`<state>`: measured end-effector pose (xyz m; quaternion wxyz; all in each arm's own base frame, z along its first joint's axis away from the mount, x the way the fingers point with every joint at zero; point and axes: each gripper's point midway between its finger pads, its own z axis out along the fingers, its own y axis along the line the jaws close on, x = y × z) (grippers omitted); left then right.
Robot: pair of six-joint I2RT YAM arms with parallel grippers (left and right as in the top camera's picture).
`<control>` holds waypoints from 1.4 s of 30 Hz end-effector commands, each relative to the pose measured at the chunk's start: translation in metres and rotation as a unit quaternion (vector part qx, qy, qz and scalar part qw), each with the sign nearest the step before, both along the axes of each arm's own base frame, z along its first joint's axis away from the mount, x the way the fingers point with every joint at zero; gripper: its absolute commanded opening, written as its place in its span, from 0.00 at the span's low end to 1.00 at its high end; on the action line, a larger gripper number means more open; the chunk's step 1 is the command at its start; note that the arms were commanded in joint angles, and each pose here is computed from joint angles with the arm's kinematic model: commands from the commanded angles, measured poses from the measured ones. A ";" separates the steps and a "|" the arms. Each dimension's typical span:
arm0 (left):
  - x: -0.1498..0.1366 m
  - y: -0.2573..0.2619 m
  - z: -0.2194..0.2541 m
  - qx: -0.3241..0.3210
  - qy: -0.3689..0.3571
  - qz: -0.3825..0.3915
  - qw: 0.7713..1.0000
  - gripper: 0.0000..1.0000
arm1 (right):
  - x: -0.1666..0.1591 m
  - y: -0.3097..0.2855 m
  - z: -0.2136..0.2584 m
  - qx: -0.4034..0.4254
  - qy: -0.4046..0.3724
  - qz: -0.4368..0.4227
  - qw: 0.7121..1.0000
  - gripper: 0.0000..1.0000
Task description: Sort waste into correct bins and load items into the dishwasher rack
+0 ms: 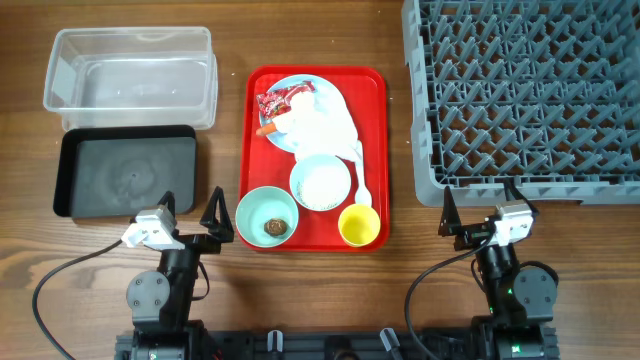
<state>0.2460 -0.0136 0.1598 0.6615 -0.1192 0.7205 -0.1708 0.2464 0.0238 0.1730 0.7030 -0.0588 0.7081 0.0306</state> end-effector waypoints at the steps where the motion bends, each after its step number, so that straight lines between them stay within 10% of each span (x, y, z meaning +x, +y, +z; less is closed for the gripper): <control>1: 0.000 0.001 -0.004 0.010 0.005 0.002 1.000 1.00 | 0.000 0.000 0.000 -0.007 -0.002 0.002 1.000 1.00; 42: 0.034 -0.006 0.109 0.053 0.009 -0.024 0.998 1.00 | 0.009 -0.010 0.133 -0.001 -0.112 -0.028 0.993 1.00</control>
